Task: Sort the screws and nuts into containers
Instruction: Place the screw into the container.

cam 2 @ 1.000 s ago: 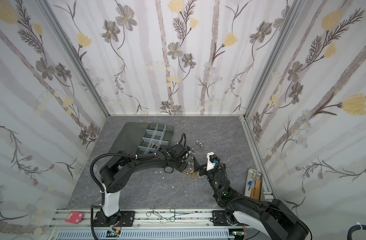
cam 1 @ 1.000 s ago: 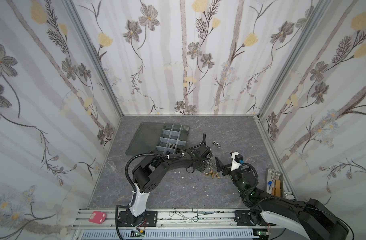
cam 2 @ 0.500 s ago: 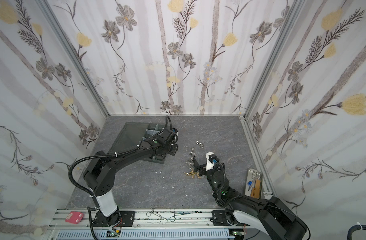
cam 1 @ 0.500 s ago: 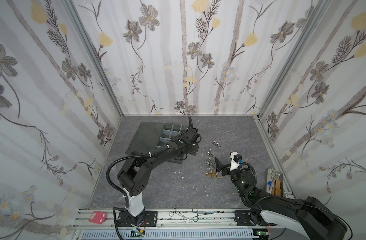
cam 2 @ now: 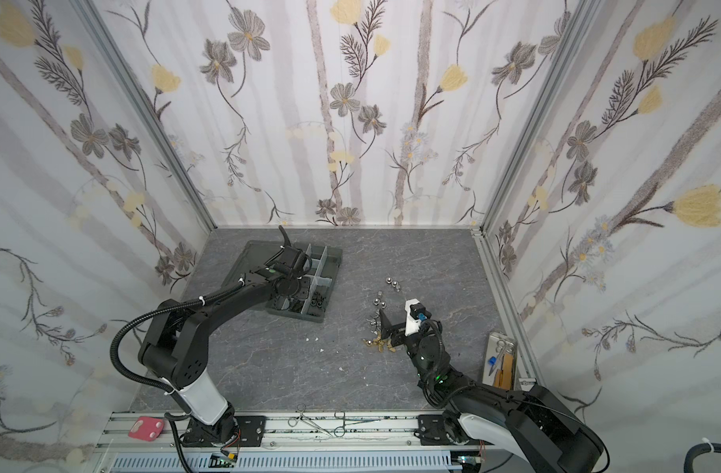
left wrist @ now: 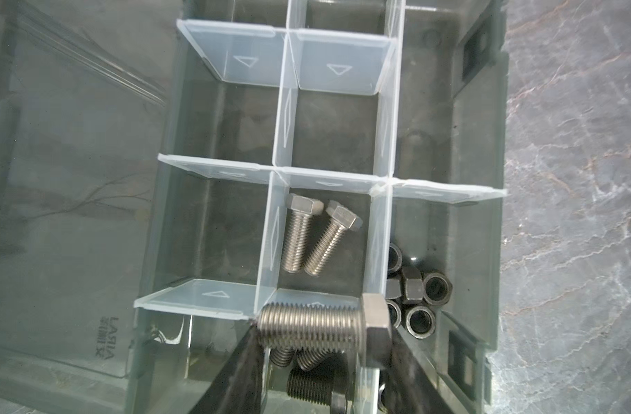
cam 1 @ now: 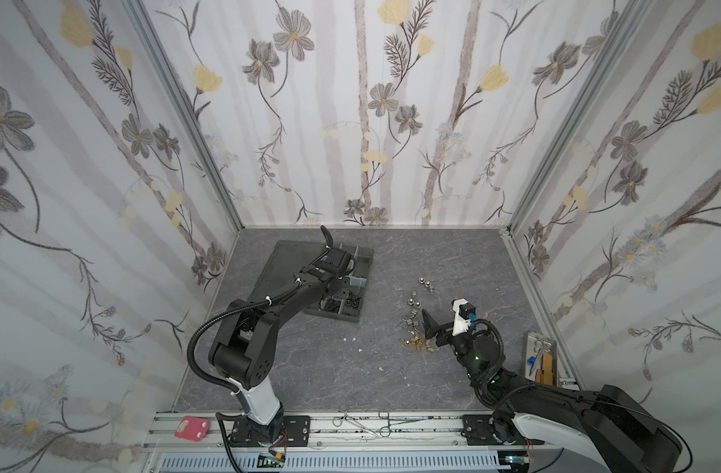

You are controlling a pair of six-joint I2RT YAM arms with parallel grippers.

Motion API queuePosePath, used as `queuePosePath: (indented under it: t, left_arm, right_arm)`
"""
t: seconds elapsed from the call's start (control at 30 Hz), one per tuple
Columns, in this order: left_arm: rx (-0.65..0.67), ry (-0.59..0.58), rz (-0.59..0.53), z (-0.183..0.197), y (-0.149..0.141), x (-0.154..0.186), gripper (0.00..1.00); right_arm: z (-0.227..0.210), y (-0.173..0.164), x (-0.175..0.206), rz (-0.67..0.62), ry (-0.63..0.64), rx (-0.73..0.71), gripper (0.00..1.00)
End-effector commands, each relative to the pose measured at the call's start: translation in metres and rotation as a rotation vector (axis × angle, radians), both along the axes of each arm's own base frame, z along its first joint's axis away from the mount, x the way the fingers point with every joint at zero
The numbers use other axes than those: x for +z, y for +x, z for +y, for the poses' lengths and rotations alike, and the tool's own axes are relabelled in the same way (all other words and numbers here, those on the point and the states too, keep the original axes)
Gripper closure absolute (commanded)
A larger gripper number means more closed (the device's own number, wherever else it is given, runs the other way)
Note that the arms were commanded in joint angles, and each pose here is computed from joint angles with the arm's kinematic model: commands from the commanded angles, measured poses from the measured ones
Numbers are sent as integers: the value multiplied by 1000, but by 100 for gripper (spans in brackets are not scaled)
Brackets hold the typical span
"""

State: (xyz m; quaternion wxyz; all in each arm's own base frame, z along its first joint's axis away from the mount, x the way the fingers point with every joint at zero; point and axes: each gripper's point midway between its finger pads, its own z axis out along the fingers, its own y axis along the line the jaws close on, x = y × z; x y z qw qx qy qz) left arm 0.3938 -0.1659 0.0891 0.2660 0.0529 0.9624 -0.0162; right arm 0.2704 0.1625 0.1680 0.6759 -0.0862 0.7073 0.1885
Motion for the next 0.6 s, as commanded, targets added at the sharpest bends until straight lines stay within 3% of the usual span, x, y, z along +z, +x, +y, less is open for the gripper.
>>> queuePosePath:
  t: [0.0,0.27,0.37,0.43,0.57]
  left_arm:
    - [8,6,-30,5,15,0,54]
    - [-13,33,-32,2,27,-6,43]
    - [-23,22,-52,-3,29,1,27]
    - [-30,28,-54,-6,28,3,28]
    - [-135,-21,-162,-45,34,43,27]
  right_arm:
    - [2,0,9,-27,18,6,0]
    - [1,1,9,-27,17,-1,0]
    - [1,1,8,-25,15,-1,0]
    - [2,2,8,-24,15,2,0]
    - [0,1,10,-30,5,-9,0]
